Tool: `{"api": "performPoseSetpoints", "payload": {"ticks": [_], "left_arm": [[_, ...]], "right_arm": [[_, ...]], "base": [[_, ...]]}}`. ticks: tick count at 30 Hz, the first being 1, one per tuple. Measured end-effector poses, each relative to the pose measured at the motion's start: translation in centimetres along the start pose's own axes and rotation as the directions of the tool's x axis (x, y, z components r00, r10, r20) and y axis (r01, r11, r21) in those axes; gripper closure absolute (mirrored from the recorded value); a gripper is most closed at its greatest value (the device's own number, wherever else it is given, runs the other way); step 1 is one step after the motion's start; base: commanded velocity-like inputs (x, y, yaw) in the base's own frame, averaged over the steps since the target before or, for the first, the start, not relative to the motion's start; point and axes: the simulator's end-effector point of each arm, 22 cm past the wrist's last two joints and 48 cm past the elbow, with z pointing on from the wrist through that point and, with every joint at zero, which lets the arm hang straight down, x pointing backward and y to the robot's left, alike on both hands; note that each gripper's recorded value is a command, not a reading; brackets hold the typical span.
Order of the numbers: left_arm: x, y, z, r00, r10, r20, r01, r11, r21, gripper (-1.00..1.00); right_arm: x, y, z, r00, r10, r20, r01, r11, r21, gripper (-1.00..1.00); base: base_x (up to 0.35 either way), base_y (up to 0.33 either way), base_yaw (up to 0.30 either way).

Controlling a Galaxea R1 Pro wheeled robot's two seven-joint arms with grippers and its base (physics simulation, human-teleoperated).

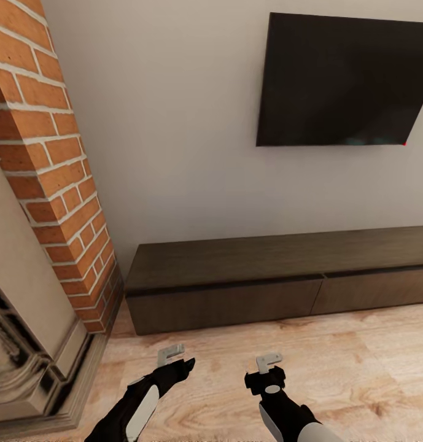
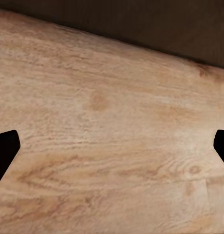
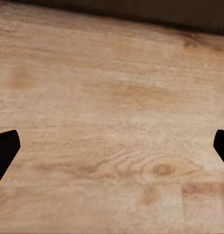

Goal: Place each of the two pumpkins and all three candles from the living room inside a cabinet in the living room (use any cabinet), then make sure every cabinet is closed, and position the cauldron so it is next to a table in the living room.

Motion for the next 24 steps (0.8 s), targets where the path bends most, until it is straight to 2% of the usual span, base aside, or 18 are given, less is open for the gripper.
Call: {"api": "performPoseSetpoints", "payload": {"ticks": [2,5,7,9,11,15,18,24], "left_arm": [[-1.6,-1.3,-0.5,1.000,0.018,-0.016,-0.018,0.999,0.031,-1.00],[-3.6,-2.7,-1.9,0.996,0.061,-0.060,-0.058,0.997,0.053,-1.00],[-5.2,-3.0,-2.7,0.996,0.073,-0.054,-0.070,0.996,0.055,-1.00],[-7.6,-2.8,-3.8,0.998,0.060,-0.019,-0.059,0.997,0.051,-1.00],[-8.4,-2.3,-4.3,0.999,0.048,-0.010,-0.047,0.998,0.047,-1.00],[-7.8,-1.7,-4.5,0.998,0.051,-0.043,-0.050,0.998,0.041,-1.00],[-7.1,-1.9,-5.0,0.994,0.073,-0.085,-0.068,0.996,0.053,-1.00],[-7.5,-2.1,-5.4,0.994,0.079,-0.076,-0.074,0.995,0.066,-1.00]], "right_arm": [[0.3,-0.5,0.2,0.998,-0.064,-0.001,0.064,0.997,0.041,-1.00],[-0.2,-2.0,0.3,0.993,-0.116,0.015,0.113,0.985,0.129,-1.00],[-1.5,-2.5,0.3,0.992,-0.119,0.047,0.109,0.980,0.164,-1.00],[-3.1,-2.9,0.3,0.989,-0.115,0.092,0.096,0.977,0.189,-1.00],[-3.5,-2.9,0.5,0.988,-0.112,0.109,0.089,0.976,0.199,-1.00],[-3.5,-3.4,0.7,0.985,-0.112,0.129,0.080,0.970,0.230,-1.00],[-4.2,-4.0,0.7,0.978,-0.106,0.178,0.055,0.962,0.269,-1.00],[-4.6,-4.5,0.5,0.972,-0.097,0.213,0.030,0.955,0.296,-1.00]], "base": [[0.000,0.000,0.000],[0.000,0.000,0.000],[0.000,0.000,0.000],[0.000,0.000,0.000],[0.000,0.000,0.000],[0.000,0.000,0.000],[0.000,0.000,0.000],[0.000,0.000,0.000]]}}
